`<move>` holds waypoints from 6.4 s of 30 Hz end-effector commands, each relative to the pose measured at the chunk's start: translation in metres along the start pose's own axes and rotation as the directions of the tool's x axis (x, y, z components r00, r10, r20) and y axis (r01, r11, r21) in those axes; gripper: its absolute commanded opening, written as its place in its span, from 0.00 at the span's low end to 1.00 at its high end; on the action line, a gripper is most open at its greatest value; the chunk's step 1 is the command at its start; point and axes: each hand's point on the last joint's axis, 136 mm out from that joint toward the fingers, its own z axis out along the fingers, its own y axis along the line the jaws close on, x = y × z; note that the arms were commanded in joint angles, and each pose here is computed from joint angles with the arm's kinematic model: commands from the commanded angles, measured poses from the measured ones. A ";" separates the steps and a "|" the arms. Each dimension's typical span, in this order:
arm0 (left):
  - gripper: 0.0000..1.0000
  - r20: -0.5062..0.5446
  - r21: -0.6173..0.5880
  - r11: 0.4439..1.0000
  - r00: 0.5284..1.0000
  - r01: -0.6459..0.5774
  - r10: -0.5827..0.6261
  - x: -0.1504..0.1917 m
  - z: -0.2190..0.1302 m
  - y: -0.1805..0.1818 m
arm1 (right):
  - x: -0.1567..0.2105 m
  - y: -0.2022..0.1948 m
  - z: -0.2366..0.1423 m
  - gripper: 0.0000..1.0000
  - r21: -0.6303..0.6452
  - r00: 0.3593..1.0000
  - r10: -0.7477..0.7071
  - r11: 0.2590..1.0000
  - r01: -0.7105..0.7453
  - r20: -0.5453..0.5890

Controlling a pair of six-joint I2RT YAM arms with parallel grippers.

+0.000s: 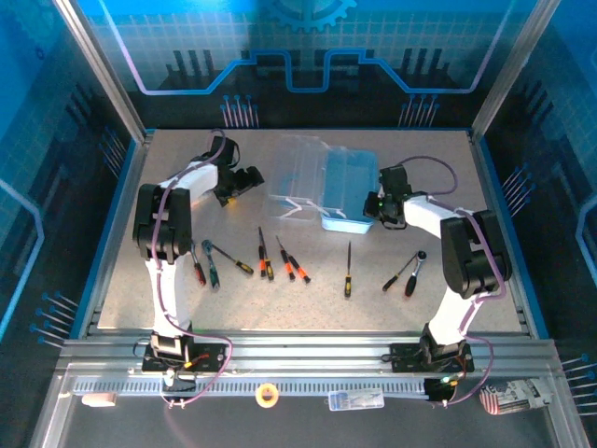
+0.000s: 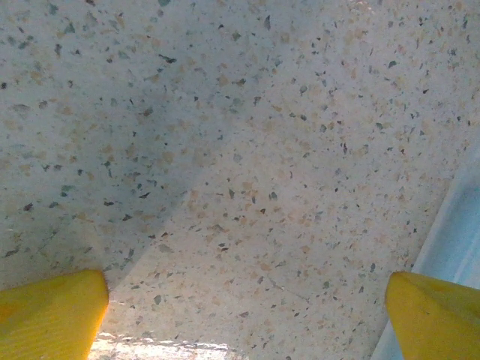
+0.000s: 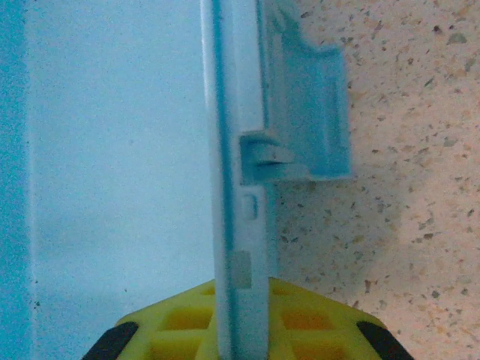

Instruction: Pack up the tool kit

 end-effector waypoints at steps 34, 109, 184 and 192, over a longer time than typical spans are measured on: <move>0.99 0.250 0.492 0.866 0.967 -0.085 -0.047 0.109 -0.191 -0.034 | 0.021 -0.040 -0.155 0.51 0.219 0.997 -0.073 0.973 0.068 0.017; 0.99 0.116 0.510 0.838 0.981 -0.192 0.154 0.186 -0.154 -0.071 | 0.044 -0.077 -0.123 0.00 0.159 0.997 0.067 0.985 -0.060 -0.039; 0.99 0.218 0.402 0.909 0.976 -0.112 0.024 0.178 -0.191 -0.018 | -0.078 0.100 0.040 0.21 -0.104 0.984 -0.053 0.994 0.036 -0.172; 0.99 0.272 0.242 0.970 0.961 -0.029 -0.039 0.167 -0.181 0.018 | -0.095 0.094 -0.014 0.25 -0.111 0.997 -0.060 0.992 0.054 -0.051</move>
